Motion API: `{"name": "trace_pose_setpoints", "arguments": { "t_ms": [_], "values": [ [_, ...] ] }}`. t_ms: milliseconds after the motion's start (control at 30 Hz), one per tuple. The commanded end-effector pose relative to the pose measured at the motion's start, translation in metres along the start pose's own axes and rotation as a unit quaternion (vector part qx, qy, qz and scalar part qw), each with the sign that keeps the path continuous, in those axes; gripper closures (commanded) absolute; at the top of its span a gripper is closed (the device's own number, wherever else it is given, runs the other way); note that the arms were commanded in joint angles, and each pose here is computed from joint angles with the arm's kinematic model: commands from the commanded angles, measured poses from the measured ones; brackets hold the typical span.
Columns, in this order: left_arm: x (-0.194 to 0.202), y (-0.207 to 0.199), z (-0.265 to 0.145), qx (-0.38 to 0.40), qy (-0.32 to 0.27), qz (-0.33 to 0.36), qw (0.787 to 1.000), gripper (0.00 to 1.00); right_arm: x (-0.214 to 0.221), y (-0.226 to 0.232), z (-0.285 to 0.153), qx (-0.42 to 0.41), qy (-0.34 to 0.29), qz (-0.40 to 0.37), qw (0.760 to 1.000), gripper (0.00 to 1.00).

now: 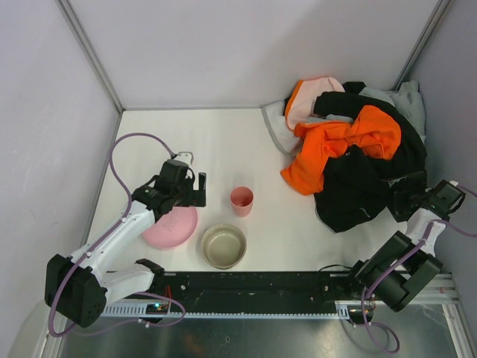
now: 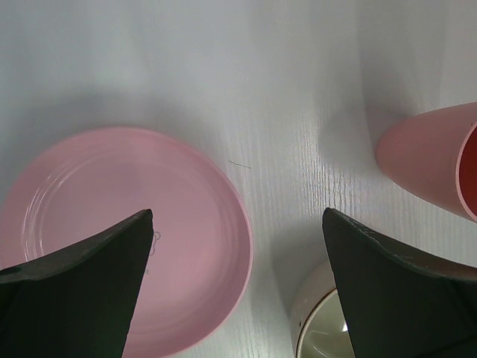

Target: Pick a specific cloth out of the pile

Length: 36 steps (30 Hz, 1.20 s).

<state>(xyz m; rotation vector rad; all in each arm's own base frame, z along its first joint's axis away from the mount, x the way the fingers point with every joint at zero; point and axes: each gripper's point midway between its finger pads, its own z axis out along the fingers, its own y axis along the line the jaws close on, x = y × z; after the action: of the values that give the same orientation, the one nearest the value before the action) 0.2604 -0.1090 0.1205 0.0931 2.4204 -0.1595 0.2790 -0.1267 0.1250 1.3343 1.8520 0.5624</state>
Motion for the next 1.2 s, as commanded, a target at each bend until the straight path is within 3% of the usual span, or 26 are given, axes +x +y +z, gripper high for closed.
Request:
{"name": "trace_pose_setpoints", "arguments": {
  "t_ms": [0, 167, 233, 333, 367, 500, 767, 967, 1067, 1167],
  "values": [
    [-0.02, -0.005, -0.01, 0.007, -0.03, 0.007, 1.0, 0.0, -0.017, 0.008, 0.015, -0.023, -0.022, 0.009, 0.999, 0.05],
    [-0.02, -0.005, -0.009, 0.006, -0.029, 0.008, 1.0, 0.0, -0.017, 0.023, 0.033, -0.037, -0.016, -0.01, 0.999, 0.2],
    [-0.02, -0.005, -0.009, 0.006, -0.03, 0.008, 1.0, 0.0, -0.016, 0.033, 0.038, -0.045, -0.013, -0.022, 0.999, 0.35],
    [-0.019, -0.005, -0.009, 0.006, -0.029, 0.008, 1.0, 0.0, -0.017, 0.051, 0.044, -0.059, -0.004, -0.037, 0.998, 0.69],
    [-0.019, -0.005, -0.009, 0.006, -0.029, 0.008, 1.0, 0.0, -0.018, 0.058, 0.045, -0.064, -0.001, -0.042, 0.997, 0.77],
    [-0.019, -0.005, -0.009, 0.007, -0.028, 0.008, 1.0, 0.0, -0.027, 0.096, 0.045, -0.087, 0.001, -0.076, 0.993, 0.95],
    [-0.019, -0.005, -0.009, 0.007, -0.027, 0.009, 1.0, 0.0, -0.048, 0.207, 0.041, -0.16, -0.015, -0.139, 0.977, 1.0],
    [-0.018, -0.005, -0.007, 0.006, -0.024, 0.01, 1.0, 0.0, -0.054, 0.303, 0.053, -0.201, 0.008, -0.188, 0.961, 1.0],
    [-0.018, -0.005, -0.007, 0.006, -0.024, 0.01, 1.0, 0.0, -0.059, 0.334, 0.08, -0.19, 0.026, -0.222, 0.956, 1.0],
    [-0.018, -0.005, -0.008, 0.005, -0.024, 0.01, 1.0, 0.0, -0.053, 0.328, 0.114, -0.163, 0.059, -0.224, 0.959, 1.0]
  ]
}}
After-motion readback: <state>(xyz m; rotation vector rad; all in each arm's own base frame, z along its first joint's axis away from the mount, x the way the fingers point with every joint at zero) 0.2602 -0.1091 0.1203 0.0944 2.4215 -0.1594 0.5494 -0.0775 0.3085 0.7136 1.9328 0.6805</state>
